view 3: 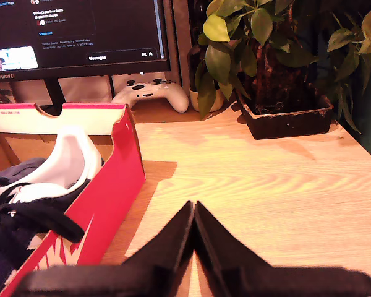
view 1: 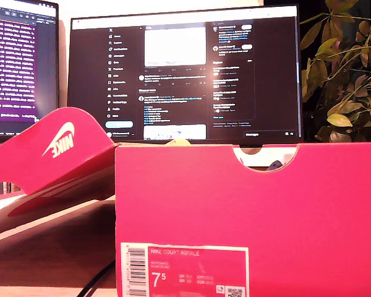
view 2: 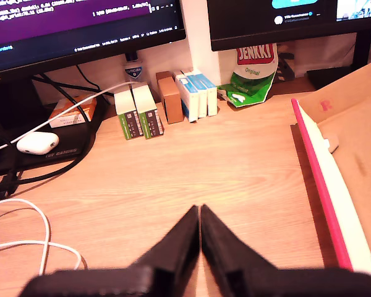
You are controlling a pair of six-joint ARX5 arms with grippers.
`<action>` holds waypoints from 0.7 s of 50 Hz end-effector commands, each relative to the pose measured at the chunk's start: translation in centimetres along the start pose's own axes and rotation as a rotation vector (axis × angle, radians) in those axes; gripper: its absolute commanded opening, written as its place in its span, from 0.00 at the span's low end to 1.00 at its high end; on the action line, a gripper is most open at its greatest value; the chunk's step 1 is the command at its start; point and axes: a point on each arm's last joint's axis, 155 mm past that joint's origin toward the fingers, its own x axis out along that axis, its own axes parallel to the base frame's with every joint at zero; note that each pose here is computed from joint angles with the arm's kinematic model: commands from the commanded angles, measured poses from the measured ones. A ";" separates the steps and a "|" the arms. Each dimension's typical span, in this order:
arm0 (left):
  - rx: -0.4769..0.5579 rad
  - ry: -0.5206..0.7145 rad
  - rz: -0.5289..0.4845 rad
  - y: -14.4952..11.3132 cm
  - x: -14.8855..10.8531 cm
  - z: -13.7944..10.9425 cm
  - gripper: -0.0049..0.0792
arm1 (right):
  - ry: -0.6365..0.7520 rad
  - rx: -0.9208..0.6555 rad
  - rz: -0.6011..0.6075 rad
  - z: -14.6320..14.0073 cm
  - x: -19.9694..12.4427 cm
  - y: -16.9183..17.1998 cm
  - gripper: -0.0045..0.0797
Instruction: Close the red shoebox by pushing the lid with your left arm and holding the box in place with your right arm
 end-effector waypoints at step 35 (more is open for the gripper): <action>-0.173 0.026 -0.037 -0.8 0.2 -1.3 0.04 | -0.003 0.056 0.011 -0.2 0.1 0.2 0.04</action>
